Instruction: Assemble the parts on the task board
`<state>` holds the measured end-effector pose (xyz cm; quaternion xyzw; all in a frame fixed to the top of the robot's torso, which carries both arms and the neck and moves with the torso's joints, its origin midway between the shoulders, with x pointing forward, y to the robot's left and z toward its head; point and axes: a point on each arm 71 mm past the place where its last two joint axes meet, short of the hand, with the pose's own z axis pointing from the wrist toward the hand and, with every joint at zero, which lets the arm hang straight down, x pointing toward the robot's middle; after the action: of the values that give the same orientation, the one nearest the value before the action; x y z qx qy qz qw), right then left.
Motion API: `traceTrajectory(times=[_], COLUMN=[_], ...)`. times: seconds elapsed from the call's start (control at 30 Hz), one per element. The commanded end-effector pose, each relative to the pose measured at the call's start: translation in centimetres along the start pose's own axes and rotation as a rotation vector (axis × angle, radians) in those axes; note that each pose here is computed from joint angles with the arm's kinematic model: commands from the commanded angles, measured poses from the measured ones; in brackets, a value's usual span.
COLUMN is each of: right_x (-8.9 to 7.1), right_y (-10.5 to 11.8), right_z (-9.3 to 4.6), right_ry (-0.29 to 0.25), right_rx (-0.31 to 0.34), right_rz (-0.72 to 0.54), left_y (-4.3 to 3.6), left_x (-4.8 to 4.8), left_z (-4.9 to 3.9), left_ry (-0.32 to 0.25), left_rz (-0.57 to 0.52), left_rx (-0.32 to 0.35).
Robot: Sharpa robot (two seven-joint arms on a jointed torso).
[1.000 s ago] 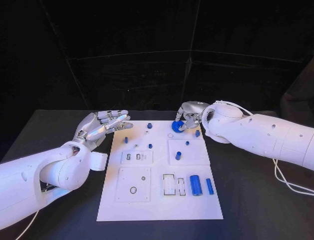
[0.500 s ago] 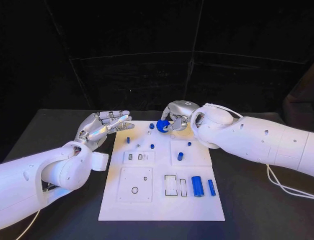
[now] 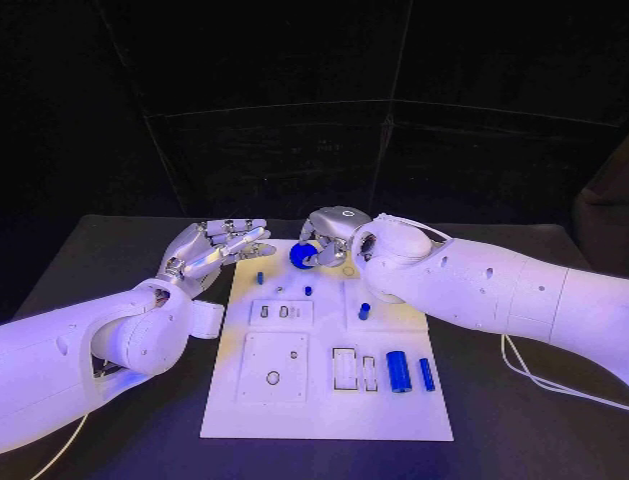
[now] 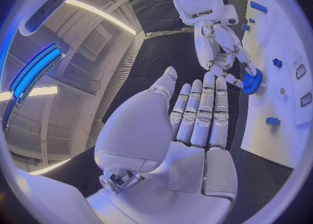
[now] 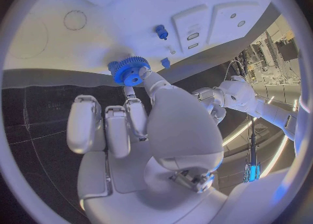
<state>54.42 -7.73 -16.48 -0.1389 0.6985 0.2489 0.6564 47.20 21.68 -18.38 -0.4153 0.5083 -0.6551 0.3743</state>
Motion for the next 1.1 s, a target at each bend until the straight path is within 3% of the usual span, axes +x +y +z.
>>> traceTrajectory(times=[0.03, 0.2, 0.7, 1.1], right_x=[0.3, 0.8, 1.0, 1.5], right_y=[0.2, 0.5, 0.7, 0.2], right_z=[0.3, 0.5, 0.8, 0.7], right_ry=[0.023, 0.057, 0.058, 0.135], right_rx=[0.007, 0.033, 0.057, 0.075], right_rz=[-0.020, -0.024, -0.025, -0.031], left_y=[-0.13, -0.12, -0.09, -0.11], left_x=[0.17, 0.20, 0.18, 0.10], left_z=[0.08, 0.11, 0.13, 0.09], left_ry=[0.014, 0.014, 0.014, 0.011], left_rz=[-0.002, -0.003, -0.002, -0.001], left_rx=[0.009, 0.009, 0.008, 0.006])
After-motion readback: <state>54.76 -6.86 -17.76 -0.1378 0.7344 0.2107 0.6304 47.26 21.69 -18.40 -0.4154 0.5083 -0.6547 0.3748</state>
